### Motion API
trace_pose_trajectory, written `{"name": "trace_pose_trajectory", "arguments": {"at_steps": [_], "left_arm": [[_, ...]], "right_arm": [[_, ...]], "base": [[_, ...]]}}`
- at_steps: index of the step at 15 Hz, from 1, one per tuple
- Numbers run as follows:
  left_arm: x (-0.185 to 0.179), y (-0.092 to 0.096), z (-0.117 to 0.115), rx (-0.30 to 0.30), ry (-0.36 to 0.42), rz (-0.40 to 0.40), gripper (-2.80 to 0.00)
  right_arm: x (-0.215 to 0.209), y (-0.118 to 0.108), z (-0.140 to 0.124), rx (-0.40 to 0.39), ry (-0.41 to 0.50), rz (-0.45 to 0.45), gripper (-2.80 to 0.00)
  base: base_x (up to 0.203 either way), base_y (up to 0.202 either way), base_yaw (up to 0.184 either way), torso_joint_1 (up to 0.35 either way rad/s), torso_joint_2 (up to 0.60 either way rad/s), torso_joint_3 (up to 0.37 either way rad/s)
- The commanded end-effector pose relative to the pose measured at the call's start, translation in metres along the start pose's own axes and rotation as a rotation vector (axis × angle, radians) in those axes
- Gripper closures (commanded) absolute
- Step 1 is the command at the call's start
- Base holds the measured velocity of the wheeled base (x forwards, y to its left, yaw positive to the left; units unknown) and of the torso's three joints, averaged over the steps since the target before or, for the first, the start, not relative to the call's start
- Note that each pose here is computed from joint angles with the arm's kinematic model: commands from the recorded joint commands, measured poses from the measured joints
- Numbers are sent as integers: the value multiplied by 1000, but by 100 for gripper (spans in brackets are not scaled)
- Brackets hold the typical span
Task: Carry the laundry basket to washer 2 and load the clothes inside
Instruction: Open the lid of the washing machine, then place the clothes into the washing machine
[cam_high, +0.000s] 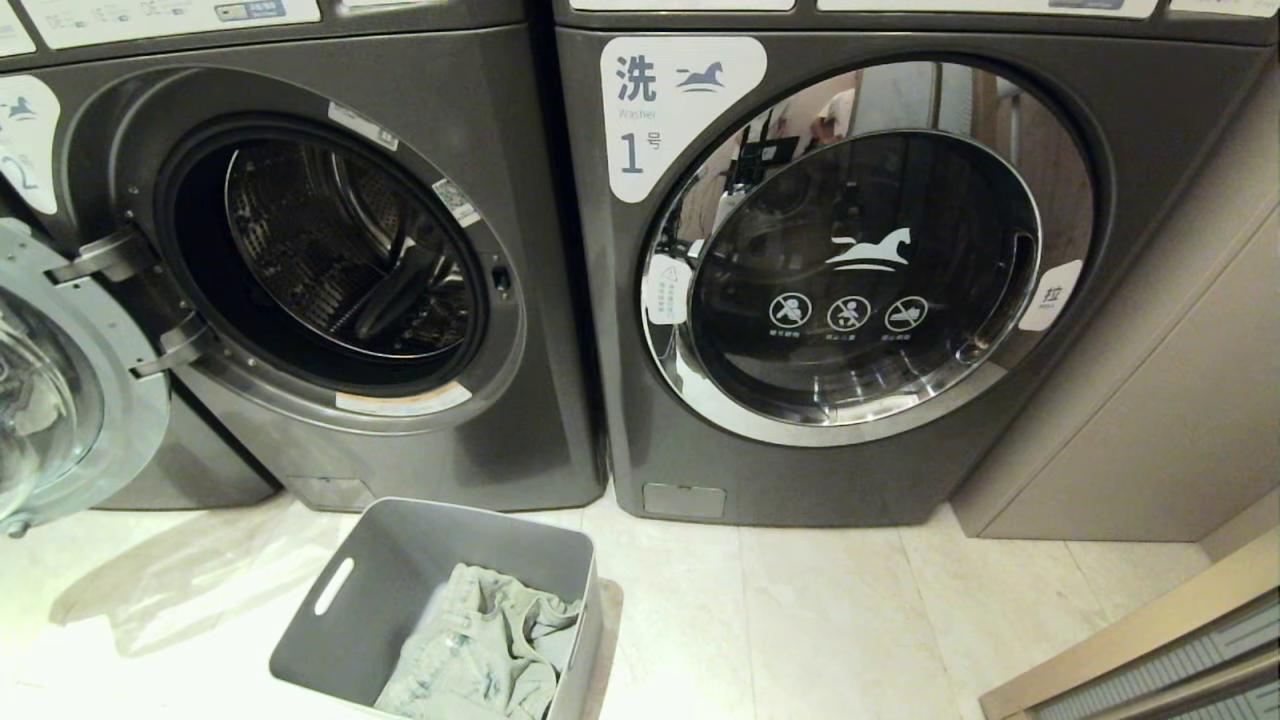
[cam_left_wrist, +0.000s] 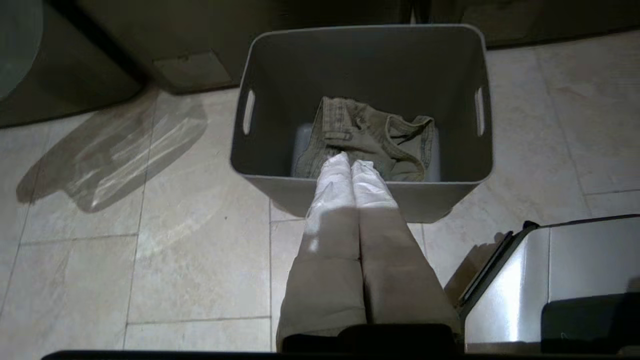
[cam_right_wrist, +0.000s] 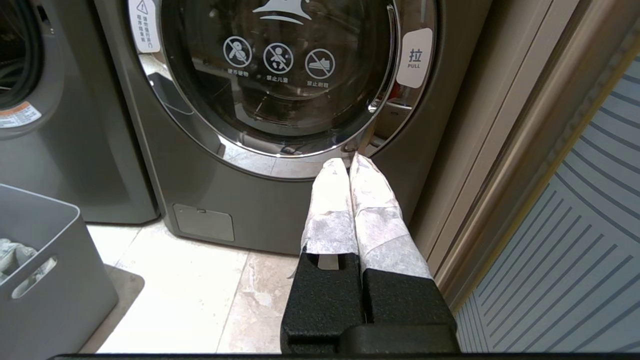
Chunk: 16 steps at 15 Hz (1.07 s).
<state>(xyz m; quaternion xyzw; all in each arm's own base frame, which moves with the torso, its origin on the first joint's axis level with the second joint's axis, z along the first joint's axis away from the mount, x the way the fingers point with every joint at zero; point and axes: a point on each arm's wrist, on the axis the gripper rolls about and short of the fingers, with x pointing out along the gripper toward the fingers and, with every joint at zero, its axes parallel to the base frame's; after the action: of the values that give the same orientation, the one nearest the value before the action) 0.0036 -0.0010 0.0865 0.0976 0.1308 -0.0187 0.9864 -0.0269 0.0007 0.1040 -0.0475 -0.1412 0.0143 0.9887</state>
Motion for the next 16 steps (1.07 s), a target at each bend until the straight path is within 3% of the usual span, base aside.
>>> {"name": "trace_pose_trajectory", "arguments": {"at_steps": [1, 3, 4, 11, 16], "left_arm": [[-14, -2, -8, 14, -174, -18, 0], [-22, -3, -14, 6, -276, -2, 0], [-24, -4, -16, -13, -291, 4, 0], [-23, -3, -17, -112, -267, 18, 0], [-23, -3, -17, -147, -264, 35, 0]], "right_arm": [[1, 1, -11, -1, 39, 5, 0], [1, 1, -11, 1, 39, 5, 0], [1, 1, -11, 1, 39, 5, 0], [1, 1, -11, 1, 39, 5, 0], [1, 1, -11, 1, 39, 6, 0]], "base": [[0, 0, 0, 0, 0, 0], [0, 0, 0, 0, 0, 0], [0, 0, 0, 0, 0, 0], [0, 0, 0, 0, 0, 0], [0, 0, 0, 0, 0, 0]]}}
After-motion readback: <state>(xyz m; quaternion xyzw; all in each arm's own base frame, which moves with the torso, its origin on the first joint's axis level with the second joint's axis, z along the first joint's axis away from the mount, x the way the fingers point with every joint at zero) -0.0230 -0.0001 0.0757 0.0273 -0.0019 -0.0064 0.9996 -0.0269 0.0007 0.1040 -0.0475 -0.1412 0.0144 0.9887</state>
